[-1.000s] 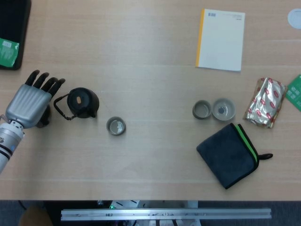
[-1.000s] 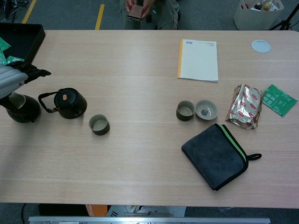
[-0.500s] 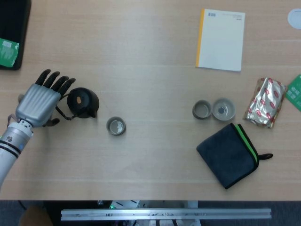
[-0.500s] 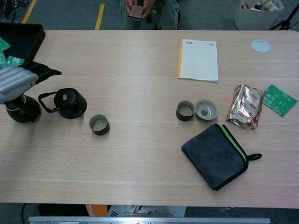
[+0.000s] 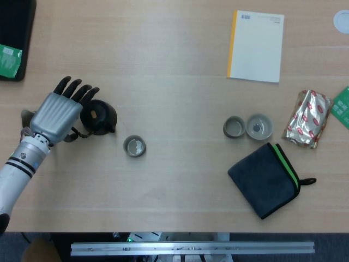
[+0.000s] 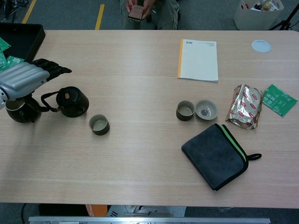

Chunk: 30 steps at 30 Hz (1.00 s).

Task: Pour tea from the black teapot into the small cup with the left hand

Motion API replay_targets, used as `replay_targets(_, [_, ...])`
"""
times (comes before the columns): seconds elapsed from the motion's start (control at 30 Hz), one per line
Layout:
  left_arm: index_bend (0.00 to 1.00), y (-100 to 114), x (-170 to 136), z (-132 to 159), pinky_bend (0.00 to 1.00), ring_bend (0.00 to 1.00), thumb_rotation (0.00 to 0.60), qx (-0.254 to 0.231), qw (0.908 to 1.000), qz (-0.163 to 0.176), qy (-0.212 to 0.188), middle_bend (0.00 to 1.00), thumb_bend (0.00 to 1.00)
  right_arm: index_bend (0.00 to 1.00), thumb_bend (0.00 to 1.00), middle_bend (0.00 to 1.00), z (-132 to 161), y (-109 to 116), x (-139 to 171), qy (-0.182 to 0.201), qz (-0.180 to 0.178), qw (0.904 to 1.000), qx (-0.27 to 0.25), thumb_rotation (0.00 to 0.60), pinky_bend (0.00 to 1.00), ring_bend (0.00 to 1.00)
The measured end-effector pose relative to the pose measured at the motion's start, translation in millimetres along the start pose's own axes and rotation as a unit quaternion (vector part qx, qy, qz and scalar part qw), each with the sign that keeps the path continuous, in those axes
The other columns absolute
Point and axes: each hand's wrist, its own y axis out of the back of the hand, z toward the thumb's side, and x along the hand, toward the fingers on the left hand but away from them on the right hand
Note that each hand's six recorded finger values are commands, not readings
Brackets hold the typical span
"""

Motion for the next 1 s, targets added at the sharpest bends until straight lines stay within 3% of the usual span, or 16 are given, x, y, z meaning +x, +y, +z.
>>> replay_targets(0.47, [0.03, 10.5, 12.3, 18.8, 0.06, 0.05, 0.6, -0.013, 0.9999, 0.0, -0.003, 0.12, 0.13, 0.33, 0.05, 0.32, -7.1, 0.1, 1.3, -0.005, -0.002, 1.0, -0.004, 0.6, 0.24, 0.2])
replay_targets(1.0, [0.03, 21.1, 33.5, 23.9, 0.06, 0.05, 0.6, -0.046, 0.9987, 0.008, 0.021, 0.13, 0.13, 0.33, 0.05, 0.32, -10.7, 0.6, 0.6, -0.01, -0.004, 0.9999, -0.005, 0.6, 0.24, 0.2])
